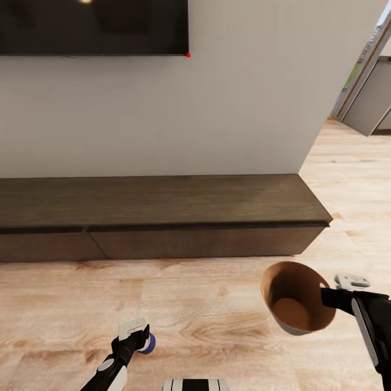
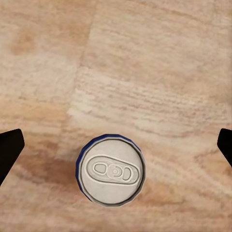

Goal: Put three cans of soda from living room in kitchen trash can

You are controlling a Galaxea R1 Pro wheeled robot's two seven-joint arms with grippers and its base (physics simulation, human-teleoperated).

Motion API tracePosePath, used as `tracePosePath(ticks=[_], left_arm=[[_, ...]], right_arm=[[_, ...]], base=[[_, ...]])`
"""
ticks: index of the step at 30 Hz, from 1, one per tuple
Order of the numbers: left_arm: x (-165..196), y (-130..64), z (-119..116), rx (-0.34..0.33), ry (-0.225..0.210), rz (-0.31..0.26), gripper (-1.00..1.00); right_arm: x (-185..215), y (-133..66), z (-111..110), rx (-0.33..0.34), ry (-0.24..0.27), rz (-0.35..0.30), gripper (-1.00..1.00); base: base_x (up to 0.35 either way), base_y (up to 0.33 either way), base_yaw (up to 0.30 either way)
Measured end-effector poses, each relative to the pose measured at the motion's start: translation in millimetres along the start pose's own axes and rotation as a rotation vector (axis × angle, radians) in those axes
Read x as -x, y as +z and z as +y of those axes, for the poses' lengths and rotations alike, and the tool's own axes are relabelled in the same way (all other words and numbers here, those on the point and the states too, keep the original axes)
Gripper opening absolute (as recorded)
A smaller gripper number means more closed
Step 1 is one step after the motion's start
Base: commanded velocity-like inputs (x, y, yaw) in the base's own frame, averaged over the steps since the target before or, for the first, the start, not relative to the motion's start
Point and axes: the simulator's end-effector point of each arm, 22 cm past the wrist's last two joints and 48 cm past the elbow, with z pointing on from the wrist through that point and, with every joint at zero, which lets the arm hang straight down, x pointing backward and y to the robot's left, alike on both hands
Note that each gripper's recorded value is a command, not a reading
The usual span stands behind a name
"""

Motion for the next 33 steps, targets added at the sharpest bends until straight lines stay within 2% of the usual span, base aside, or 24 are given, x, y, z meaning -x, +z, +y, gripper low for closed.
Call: tracePosePath(ticks=[2, 6, 10, 15, 19, 33], left_arm=[[-1.1, 0.3, 0.3, 0.001, 0.000, 0.002, 1.00], [-3.6, 1.1, 1.0, 0.002, 0.000, 0.007, 1.00], [-6.8, 1.9, 1.8, 0.004, 0.001, 0.013, 1.00], [-11.0, 2.7, 3.0, 0.006, 0.001, 0.021, 1.00], [-14.2, 3.5, 3.8, 0.008, 0.001, 0.027, 1.00], [-25.0, 5.8, 6.8, 0.013, 0.002, 0.048, 1.00]], right_arm=[[1.8, -1.0, -6.3, -0.020, -0.013, -0.003, -1.00], [3.5, -0.8, 8.4, 0.044, 0.015, -0.008, -1.00], [1.3, 1.4, -1.2, 0.000, -0.010, -0.001, -1.00], [-1.0, 4.1, 6.5, 0.030, 0.004, 0.005, -1.00], [-3.4, 6.5, 1.5, 0.007, -0.010, 0.012, -1.00], [-10.9, 14.1, 7.5, 0.021, -0.009, 0.033, -1.00]], base=[[0.000, 0.000, 0.000], [0.000, 0.000, 0.000], [0.000, 0.000, 0.000], [0.000, 0.000, 0.000], [0.000, 0.000, 0.000], [0.031, -0.007, 0.000]])
